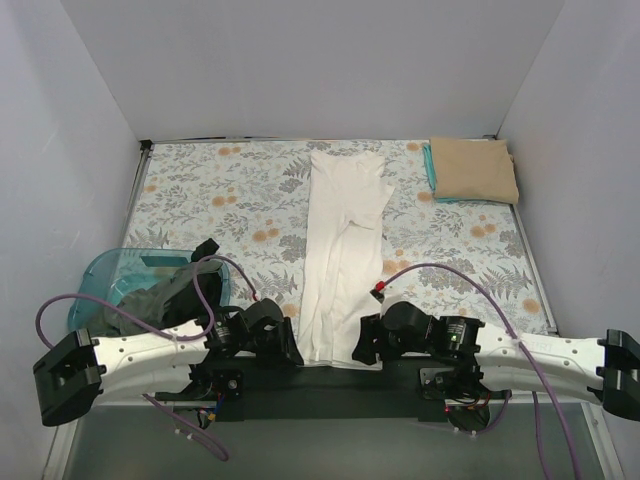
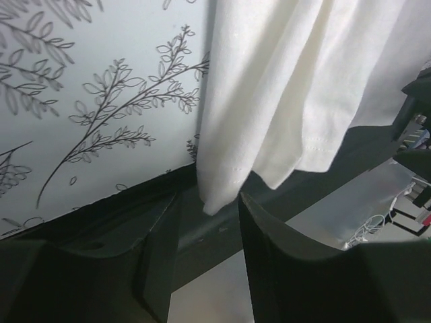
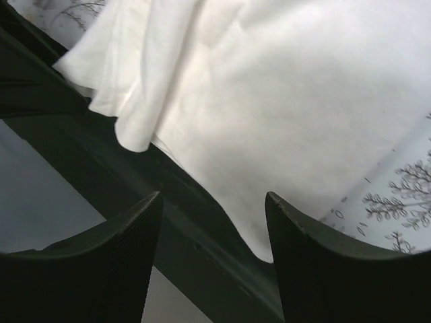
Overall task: Fold and stack the t-shirts
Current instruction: Fold the tshirt
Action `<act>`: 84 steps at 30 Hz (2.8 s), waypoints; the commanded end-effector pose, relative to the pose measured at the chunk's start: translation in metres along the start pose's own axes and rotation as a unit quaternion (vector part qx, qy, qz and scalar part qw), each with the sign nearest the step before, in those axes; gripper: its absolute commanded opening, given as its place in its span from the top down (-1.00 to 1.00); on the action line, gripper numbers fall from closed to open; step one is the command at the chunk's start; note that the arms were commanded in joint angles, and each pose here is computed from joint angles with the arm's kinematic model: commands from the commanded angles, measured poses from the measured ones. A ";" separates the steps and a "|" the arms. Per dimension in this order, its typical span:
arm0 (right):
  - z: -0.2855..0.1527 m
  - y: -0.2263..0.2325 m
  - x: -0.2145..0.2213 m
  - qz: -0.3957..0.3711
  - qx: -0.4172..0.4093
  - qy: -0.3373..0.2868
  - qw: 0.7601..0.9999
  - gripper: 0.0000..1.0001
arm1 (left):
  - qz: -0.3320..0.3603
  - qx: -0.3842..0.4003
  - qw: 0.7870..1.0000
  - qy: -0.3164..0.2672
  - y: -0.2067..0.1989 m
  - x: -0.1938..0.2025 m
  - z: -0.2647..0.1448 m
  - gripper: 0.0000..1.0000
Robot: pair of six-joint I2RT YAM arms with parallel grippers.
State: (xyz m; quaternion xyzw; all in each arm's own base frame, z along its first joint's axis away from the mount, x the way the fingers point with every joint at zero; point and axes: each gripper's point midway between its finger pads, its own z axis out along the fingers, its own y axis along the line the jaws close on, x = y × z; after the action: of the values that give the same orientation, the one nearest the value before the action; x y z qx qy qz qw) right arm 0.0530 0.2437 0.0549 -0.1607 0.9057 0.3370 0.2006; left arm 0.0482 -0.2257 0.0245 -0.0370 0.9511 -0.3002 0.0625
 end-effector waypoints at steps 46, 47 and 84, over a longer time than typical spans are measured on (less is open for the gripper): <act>-0.030 -0.042 -0.097 -0.048 0.130 -0.097 0.985 0.97 | 0.072 -0.053 0.985 -0.146 -0.088 -0.103 -0.014 1.00; -0.032 -0.043 -0.107 -0.063 0.137 -0.106 0.983 0.97 | 0.068 -0.056 0.983 -0.158 -0.088 -0.116 -0.016 1.00; 0.011 -0.128 -0.295 -0.018 0.121 -0.137 0.983 0.97 | 0.122 -0.018 0.966 -0.228 -0.124 -0.364 0.020 1.00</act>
State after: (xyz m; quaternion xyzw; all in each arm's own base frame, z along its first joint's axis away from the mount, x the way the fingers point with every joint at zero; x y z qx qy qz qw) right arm 0.3432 0.1978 0.0964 -0.0919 0.9191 0.2240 0.3110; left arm 0.3998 -0.2910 0.0918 -0.0123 0.9296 -0.2363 0.2826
